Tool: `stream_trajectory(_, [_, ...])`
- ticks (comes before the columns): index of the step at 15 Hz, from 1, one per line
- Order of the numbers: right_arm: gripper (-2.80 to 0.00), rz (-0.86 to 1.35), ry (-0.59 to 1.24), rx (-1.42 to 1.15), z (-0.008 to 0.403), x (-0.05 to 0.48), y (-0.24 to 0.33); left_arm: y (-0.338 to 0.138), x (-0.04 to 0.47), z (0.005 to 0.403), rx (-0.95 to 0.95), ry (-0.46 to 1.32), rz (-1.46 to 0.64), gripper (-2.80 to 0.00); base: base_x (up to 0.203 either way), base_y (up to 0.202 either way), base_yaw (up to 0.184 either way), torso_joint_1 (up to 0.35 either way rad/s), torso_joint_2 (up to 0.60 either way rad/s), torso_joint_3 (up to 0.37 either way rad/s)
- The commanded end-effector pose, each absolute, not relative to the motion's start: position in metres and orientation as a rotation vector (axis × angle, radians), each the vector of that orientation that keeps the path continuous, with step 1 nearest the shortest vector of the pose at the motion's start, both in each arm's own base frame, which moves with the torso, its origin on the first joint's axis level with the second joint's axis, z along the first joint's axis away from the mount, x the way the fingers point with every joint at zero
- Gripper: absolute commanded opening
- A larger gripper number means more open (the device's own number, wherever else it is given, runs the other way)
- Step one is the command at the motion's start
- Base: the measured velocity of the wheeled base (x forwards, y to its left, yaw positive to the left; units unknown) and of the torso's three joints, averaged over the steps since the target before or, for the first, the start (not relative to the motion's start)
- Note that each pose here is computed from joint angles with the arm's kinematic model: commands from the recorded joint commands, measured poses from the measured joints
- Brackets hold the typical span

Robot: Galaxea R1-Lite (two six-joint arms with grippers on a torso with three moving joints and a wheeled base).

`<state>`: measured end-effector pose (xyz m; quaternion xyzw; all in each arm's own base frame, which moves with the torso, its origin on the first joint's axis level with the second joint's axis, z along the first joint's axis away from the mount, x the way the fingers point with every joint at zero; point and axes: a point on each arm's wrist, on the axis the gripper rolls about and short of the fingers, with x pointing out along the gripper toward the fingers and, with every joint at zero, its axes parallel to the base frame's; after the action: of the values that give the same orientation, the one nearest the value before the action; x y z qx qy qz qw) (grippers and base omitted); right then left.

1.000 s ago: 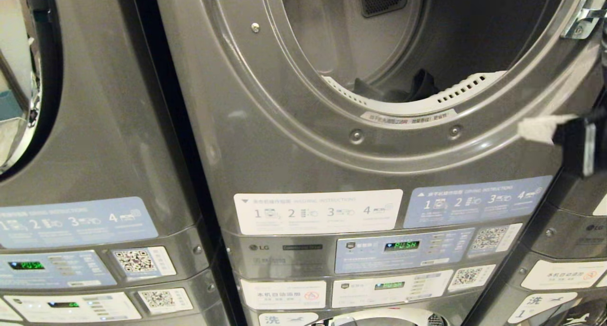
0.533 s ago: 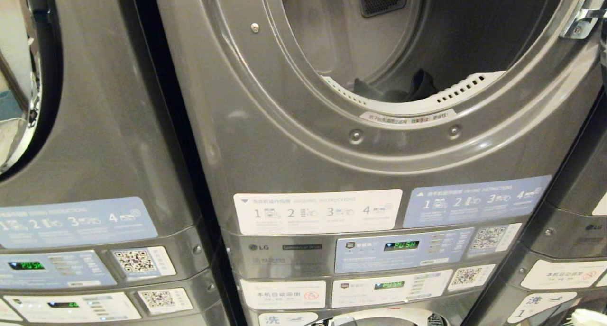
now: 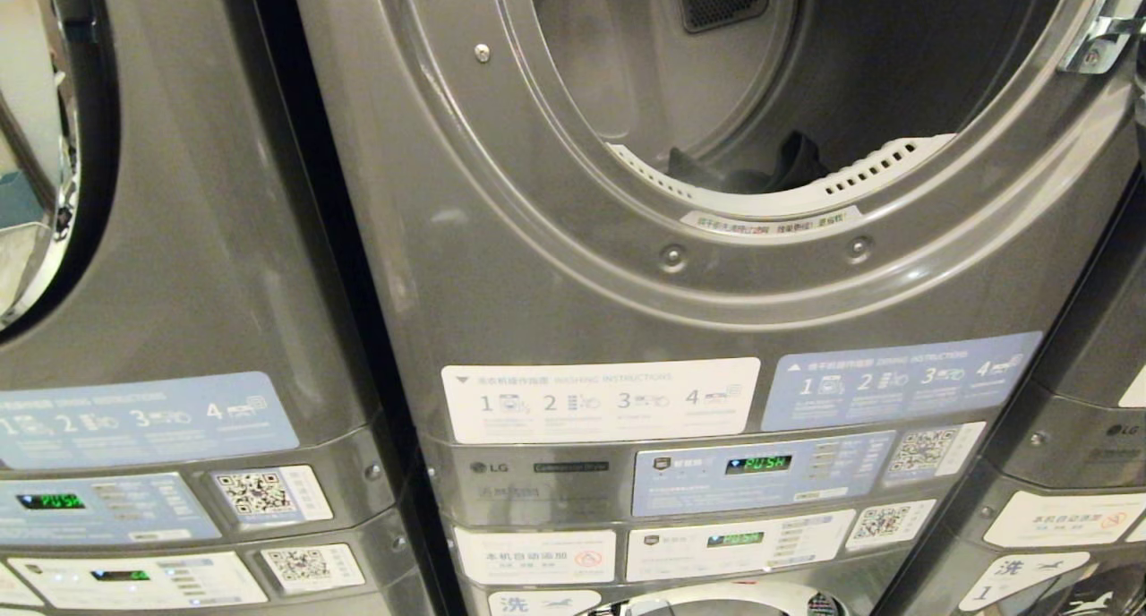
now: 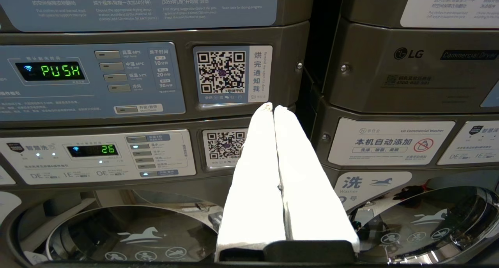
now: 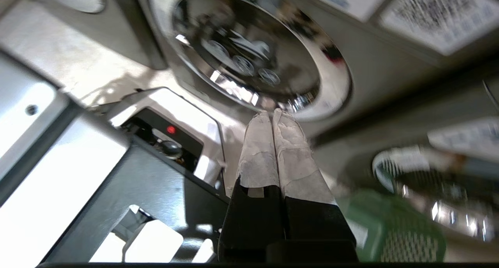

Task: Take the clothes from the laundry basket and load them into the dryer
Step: Close the dryer

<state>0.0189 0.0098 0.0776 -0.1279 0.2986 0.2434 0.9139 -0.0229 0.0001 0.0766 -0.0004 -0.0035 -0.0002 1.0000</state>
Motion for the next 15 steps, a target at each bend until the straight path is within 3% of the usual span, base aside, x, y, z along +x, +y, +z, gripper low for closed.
stream_trajectory(1, [-2.80,0.404,0.712,-0.244,0.075,0.025,0.010,0.000,-0.023,0.077,-0.001,-0.008,0.000,-2.80,0.000,0.000,0.000,0.000,0.00,0.000])
stream_trajectory(4, [-2.80,0.221,0.658,-0.174,0.076,0.022,0.004,0.000,-0.023,0.077,-0.002,-0.008,0.000,-2.80,0.000,0.000,0.000,0.000,0.00,0.000])
stream_trajectory(11, [-2.80,0.056,0.049,-0.194,0.076,-0.024,0.001,0.000,-0.023,0.077,-0.002,-0.008,0.002,-2.80,0.000,0.000,0.000,0.000,0.00,0.000])
stream_trajectory(15, [-2.80,0.059,0.022,-0.195,0.076,-0.024,0.002,0.000,-0.023,0.077,-0.002,-0.008,0.000,-2.80,0.000,0.000,0.000,0.000,0.00,0.000])
